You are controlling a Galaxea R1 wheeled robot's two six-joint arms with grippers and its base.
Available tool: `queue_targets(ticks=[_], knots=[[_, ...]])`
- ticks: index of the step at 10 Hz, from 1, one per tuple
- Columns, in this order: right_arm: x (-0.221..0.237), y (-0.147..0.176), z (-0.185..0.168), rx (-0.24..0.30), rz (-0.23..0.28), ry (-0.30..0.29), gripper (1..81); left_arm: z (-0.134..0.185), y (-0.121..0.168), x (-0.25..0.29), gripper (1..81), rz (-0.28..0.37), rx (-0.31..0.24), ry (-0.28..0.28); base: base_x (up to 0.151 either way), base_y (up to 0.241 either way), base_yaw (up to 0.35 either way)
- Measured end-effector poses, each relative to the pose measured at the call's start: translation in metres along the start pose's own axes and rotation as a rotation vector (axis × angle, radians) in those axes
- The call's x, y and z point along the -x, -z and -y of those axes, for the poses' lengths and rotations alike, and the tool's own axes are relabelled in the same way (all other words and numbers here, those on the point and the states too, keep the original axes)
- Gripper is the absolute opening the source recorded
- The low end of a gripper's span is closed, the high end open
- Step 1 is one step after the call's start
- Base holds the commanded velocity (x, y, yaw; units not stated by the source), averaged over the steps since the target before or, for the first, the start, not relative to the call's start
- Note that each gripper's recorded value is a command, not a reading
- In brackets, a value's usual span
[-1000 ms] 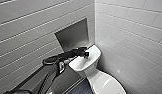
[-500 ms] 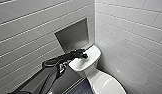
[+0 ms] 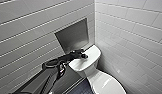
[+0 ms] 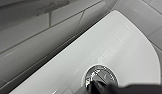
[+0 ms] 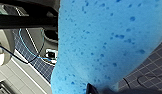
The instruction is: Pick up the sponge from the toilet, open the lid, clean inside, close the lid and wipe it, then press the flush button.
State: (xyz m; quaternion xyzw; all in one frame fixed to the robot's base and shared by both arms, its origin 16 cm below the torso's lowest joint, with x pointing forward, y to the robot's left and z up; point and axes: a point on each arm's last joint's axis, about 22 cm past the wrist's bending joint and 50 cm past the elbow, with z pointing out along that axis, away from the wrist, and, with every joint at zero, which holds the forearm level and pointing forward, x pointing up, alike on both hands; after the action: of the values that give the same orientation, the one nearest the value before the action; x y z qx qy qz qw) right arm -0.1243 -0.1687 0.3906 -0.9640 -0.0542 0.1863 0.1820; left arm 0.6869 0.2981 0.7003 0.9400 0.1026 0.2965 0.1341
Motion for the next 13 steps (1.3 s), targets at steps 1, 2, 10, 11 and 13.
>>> queue_targets(ticks=[1,2,10,11,13], knots=[[0.002,-0.001,0.001,-0.002,0.005,-0.002,1.0,0.001,-0.002,-0.002,1.0,-0.012,0.0,-0.001,0.0,0.0,0.0],[0.01,-0.003,0.001,-0.005,0.019,-0.007,1.0,0.005,-0.01,0.003,1.0,-0.006,-0.004,0.001,0.0,0.0,0.0],[0.02,-0.005,0.004,-0.011,0.038,-0.014,1.0,0.005,-0.017,-0.005,1.0,-0.021,-0.003,0.002,0.0,0.0,0.0],[0.02,-0.005,0.005,-0.011,0.039,-0.015,1.0,0.005,-0.017,-0.005,1.0,-0.021,-0.003,0.002,0.0,0.0,0.0],[0.019,-0.005,0.005,-0.011,0.038,-0.014,1.0,-0.002,-0.017,-0.002,1.0,0.0,0.008,-0.004,0.0,0.0,0.0]])
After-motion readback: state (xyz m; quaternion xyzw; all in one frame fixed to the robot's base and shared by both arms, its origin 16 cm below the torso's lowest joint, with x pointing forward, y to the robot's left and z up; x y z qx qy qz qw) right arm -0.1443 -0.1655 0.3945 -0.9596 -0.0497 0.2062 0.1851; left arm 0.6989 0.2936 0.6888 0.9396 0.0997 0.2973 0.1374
